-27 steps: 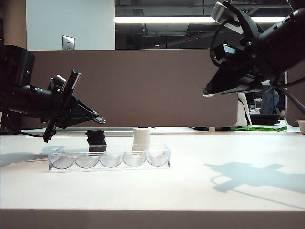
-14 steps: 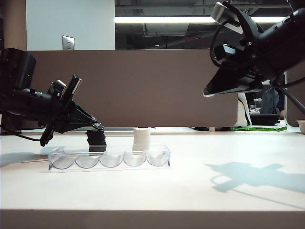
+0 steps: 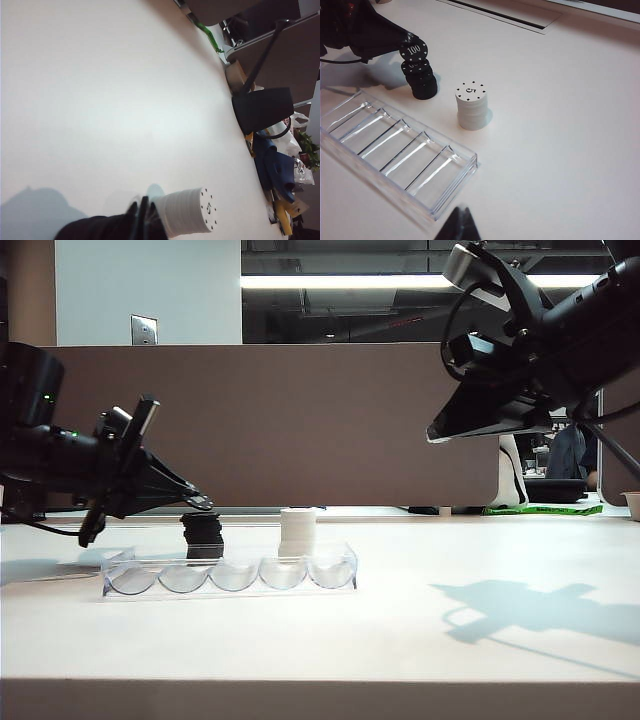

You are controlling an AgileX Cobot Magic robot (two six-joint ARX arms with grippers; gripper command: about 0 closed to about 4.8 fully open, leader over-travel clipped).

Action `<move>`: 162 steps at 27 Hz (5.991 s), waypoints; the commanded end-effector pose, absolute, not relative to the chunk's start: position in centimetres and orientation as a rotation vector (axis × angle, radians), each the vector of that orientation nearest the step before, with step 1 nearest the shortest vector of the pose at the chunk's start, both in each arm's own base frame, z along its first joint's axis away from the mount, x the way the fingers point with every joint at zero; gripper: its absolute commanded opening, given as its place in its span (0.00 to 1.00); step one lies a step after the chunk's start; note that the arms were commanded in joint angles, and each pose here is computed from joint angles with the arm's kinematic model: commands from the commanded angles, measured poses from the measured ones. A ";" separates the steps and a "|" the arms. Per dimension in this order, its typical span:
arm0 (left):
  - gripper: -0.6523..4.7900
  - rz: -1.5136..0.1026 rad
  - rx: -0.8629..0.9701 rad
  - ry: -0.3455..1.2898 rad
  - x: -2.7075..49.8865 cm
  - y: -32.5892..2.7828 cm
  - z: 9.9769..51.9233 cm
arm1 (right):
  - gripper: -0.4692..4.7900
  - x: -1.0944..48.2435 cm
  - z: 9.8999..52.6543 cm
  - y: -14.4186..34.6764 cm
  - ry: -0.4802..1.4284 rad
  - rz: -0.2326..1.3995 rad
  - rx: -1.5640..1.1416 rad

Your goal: Pick up the chip in the box and place it on the pile of chips with the same color.

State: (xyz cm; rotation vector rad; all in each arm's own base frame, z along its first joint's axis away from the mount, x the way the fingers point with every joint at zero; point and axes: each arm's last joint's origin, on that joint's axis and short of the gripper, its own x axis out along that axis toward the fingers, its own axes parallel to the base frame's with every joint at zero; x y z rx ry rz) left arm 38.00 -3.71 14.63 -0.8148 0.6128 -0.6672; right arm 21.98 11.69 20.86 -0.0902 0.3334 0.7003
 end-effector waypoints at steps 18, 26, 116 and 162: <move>0.11 -0.781 -0.808 0.626 37.8 -3.5 15.0 | 0.08 22.0 21.1 11.7 0.317 0.703 -0.091; 0.11 -0.769 -0.813 0.639 37.8 -3.5 14.9 | 0.08 22.0 21.0 11.7 0.328 0.703 -0.093; 0.58 -0.720 -0.759 0.654 37.7 -4.5 14.3 | 0.08 22.0 21.0 11.7 0.336 0.702 -0.094; 0.83 -0.854 -0.732 0.595 37.6 -4.9 15.5 | 0.08 22.0 20.8 11.7 0.343 0.692 -0.101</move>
